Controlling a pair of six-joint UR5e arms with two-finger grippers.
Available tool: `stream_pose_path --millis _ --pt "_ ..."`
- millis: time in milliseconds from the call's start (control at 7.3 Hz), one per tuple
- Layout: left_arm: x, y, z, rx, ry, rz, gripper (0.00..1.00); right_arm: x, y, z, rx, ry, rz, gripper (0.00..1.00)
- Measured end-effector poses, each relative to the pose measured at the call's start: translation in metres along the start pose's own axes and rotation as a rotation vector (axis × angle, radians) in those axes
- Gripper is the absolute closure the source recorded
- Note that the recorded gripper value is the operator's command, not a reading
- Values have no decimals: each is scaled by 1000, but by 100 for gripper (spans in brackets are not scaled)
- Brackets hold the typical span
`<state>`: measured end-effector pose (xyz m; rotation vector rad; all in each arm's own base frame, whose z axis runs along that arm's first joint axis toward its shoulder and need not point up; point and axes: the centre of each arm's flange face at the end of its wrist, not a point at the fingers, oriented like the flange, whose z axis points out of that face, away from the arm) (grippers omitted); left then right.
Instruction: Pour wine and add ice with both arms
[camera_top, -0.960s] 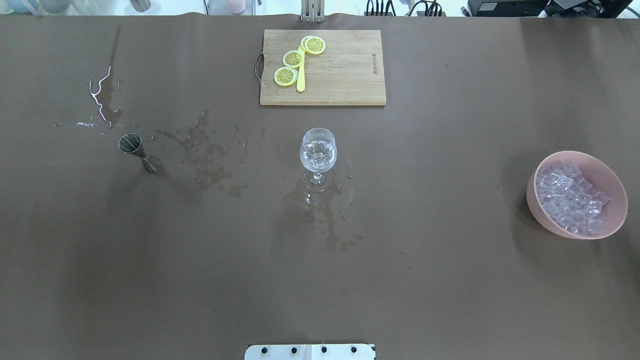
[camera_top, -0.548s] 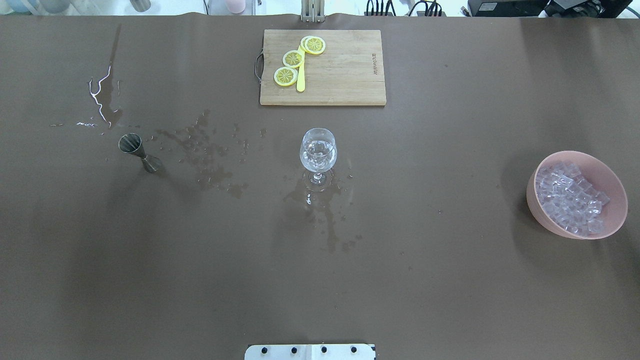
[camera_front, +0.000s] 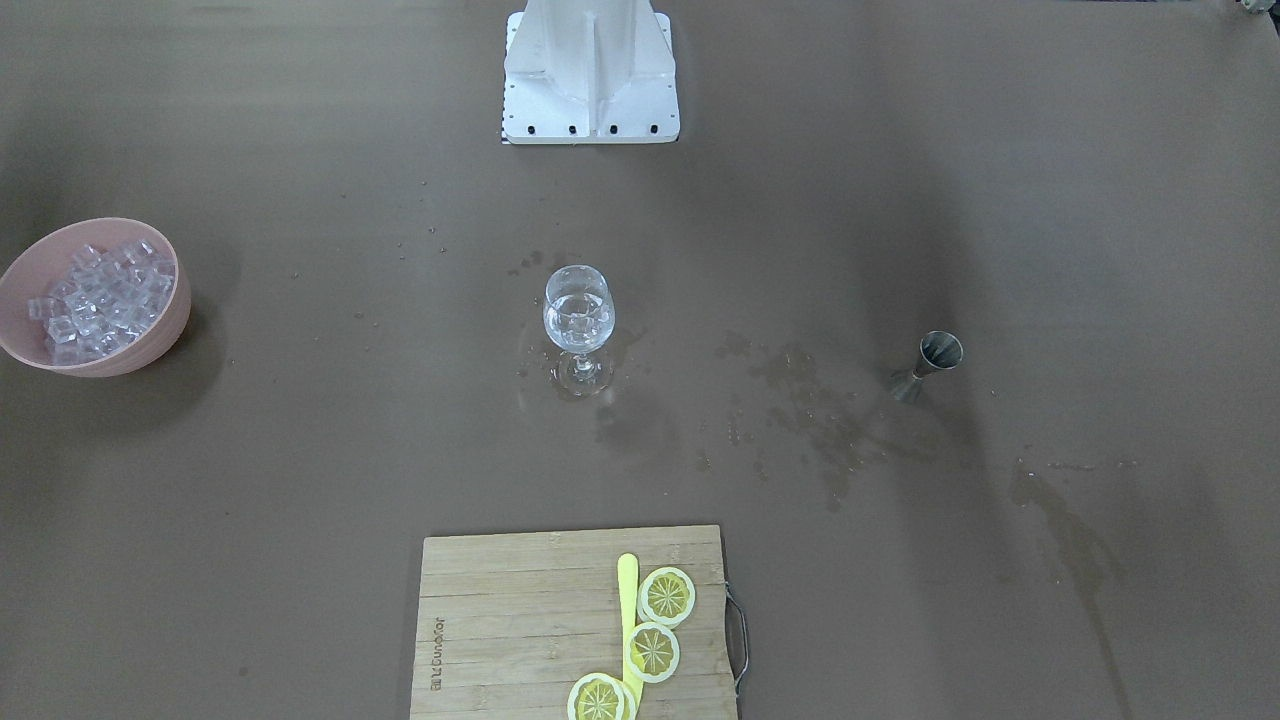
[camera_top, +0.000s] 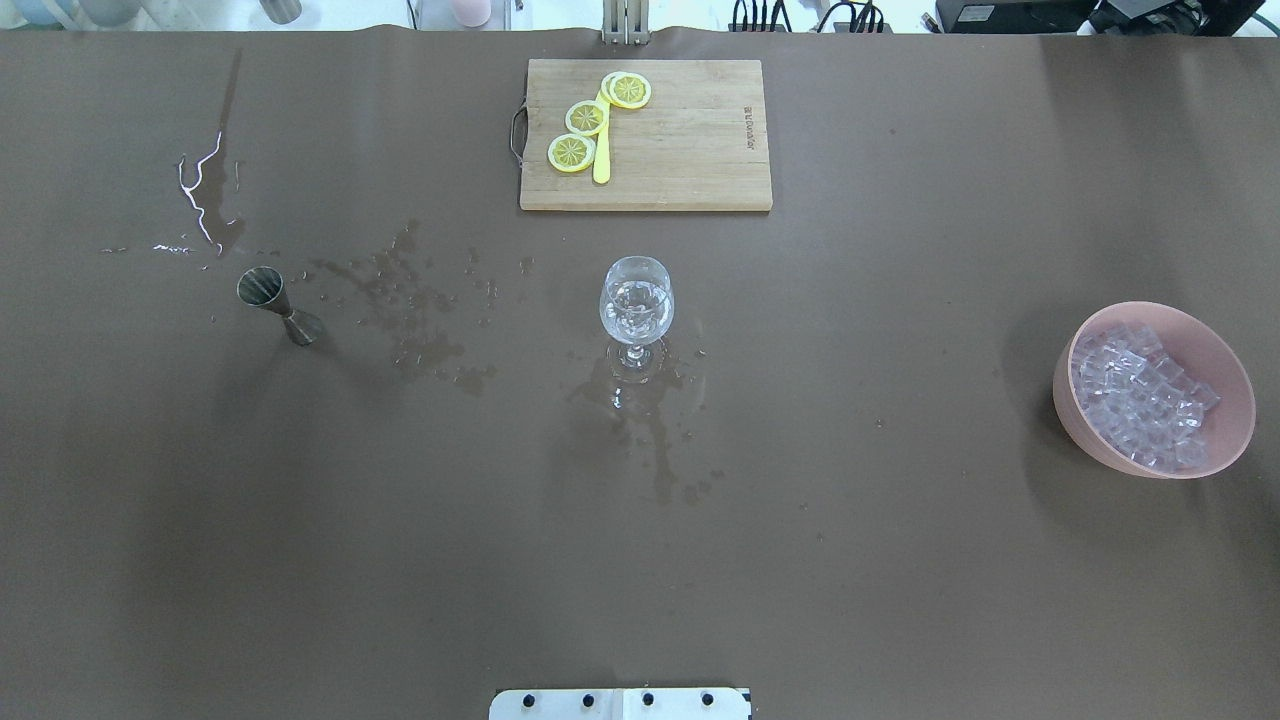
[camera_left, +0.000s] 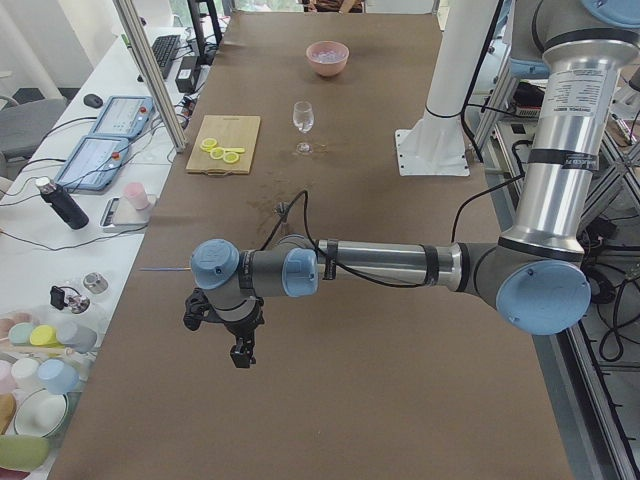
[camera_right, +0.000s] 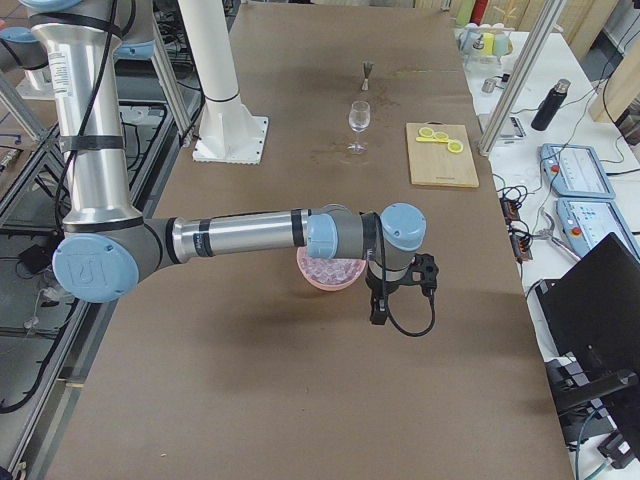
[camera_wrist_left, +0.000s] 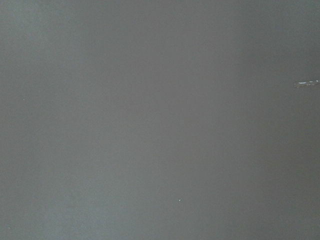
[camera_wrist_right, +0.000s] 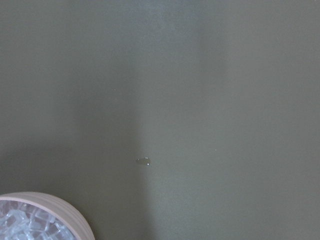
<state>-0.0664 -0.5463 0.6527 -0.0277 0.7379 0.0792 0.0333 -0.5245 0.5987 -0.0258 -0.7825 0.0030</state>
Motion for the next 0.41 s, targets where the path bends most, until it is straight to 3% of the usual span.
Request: stream_pose_path --millis 411 --pt "-1 1 1 -1 0 -1 2 -1 0 -1 1 -1 -1 0"
